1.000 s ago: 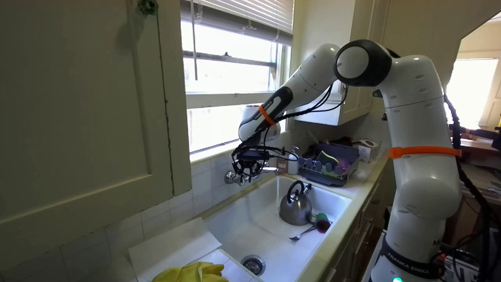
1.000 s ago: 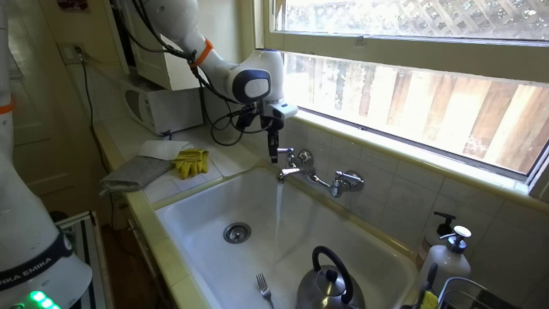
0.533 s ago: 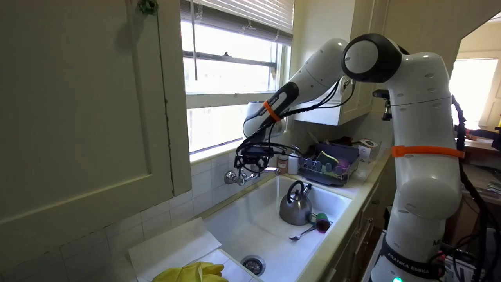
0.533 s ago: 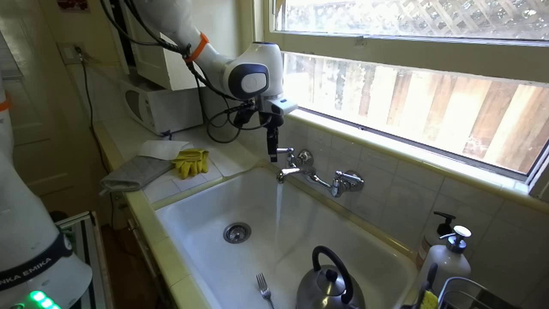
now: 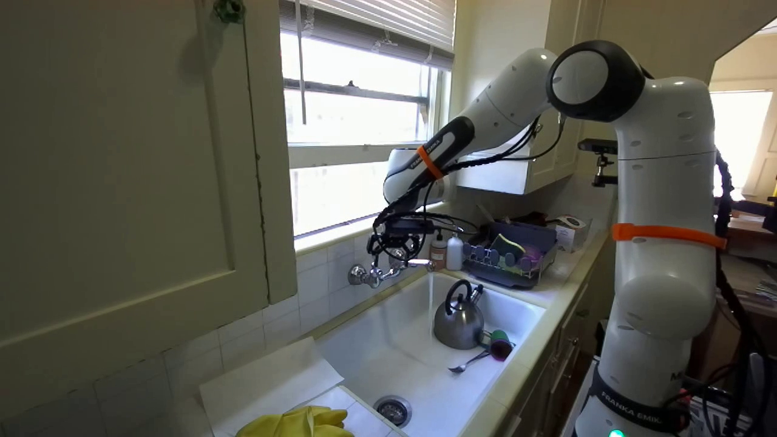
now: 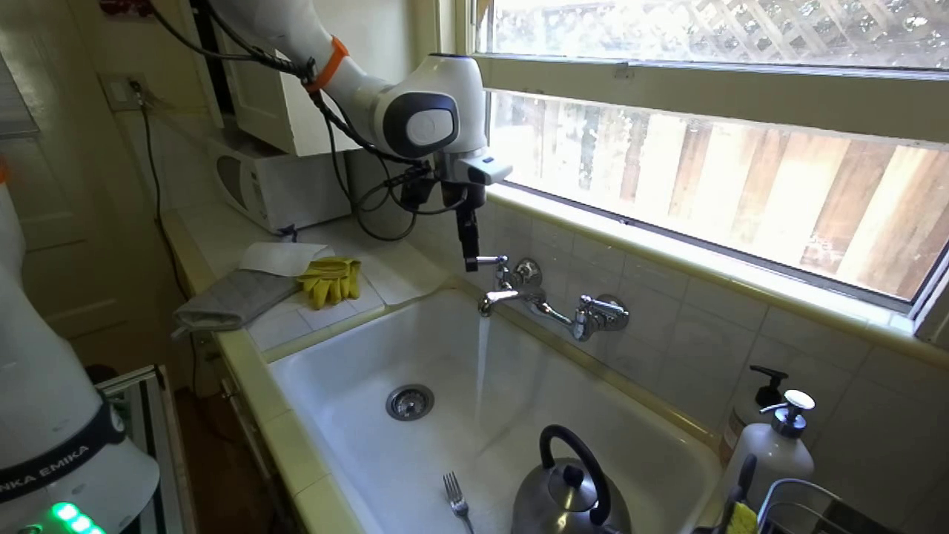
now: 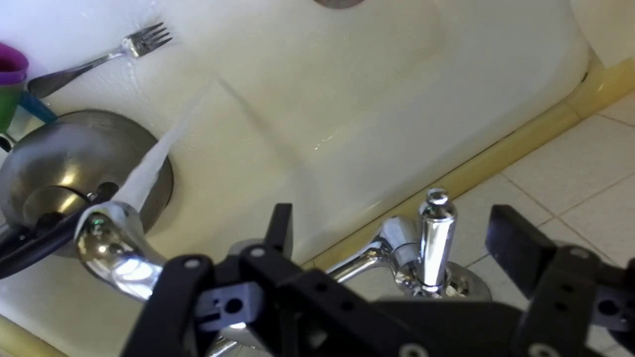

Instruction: Open the tap with the left handle

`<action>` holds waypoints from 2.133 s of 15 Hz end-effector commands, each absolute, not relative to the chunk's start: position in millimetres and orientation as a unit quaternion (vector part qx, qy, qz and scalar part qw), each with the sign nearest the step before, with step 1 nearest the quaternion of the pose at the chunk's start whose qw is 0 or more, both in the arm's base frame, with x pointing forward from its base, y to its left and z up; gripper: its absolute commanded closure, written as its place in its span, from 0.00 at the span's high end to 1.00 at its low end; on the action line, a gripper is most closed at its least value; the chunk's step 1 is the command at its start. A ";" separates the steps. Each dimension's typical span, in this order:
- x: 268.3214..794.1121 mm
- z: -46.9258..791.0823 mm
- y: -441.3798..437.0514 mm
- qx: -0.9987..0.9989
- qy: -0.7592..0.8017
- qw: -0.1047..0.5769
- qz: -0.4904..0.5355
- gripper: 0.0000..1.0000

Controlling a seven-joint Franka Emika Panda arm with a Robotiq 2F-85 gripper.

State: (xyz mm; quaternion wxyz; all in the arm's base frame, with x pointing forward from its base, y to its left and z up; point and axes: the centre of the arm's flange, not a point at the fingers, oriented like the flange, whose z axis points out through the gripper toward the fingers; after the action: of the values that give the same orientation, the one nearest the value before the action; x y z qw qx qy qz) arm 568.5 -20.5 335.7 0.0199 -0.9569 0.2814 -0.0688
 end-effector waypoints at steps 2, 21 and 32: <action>539.1 357.1 -48.6 -0.975 0.211 0.016 -0.062 1.00; 507.4 397.7 -116.3 -0.994 0.100 -0.019 -0.047 1.00; 509.6 401.2 -137.3 -0.993 0.102 -0.022 -0.060 1.00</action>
State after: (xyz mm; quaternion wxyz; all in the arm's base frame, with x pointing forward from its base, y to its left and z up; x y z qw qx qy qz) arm 509.5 -137.3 401.2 -0.0220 -0.9927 0.1021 -0.0605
